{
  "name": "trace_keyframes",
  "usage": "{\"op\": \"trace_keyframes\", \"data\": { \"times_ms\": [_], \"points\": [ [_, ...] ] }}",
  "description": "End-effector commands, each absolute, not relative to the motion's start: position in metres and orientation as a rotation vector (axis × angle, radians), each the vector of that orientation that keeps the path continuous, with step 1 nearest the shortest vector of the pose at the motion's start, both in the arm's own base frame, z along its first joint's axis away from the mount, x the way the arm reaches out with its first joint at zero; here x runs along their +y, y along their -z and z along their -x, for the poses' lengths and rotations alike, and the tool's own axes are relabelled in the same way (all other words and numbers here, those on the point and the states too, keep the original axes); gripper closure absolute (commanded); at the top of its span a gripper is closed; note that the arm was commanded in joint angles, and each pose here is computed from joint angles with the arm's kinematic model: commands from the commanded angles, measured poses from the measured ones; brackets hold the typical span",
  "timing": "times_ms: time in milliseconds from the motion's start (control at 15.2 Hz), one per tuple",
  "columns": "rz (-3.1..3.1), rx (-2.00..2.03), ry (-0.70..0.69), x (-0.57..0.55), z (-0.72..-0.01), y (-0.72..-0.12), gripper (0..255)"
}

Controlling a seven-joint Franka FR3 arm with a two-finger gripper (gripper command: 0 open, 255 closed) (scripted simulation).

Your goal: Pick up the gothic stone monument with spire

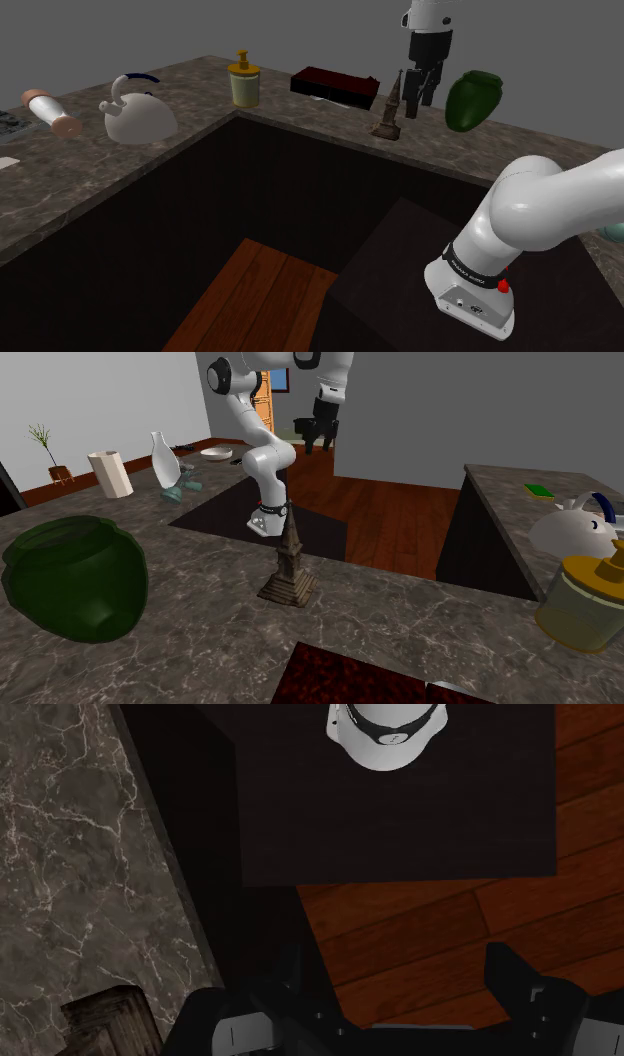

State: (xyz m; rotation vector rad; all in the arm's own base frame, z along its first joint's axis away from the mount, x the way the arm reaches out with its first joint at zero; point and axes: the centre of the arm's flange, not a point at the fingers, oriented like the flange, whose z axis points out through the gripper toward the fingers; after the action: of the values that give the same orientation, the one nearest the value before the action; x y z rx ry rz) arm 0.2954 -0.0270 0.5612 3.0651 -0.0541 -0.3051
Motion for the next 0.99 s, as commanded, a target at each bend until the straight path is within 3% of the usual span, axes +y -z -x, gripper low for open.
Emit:
{"op": "trace_keyframes", "data": {
  "times_ms": [0, 924],
  "points": [
    [-3.065, -0.054, 0.305, -0.027, -0.295, -0.561, 0],
    [-3.121, 0.2, 0.036, -0.205, -0.321, -0.523, 0]
  ]
}}
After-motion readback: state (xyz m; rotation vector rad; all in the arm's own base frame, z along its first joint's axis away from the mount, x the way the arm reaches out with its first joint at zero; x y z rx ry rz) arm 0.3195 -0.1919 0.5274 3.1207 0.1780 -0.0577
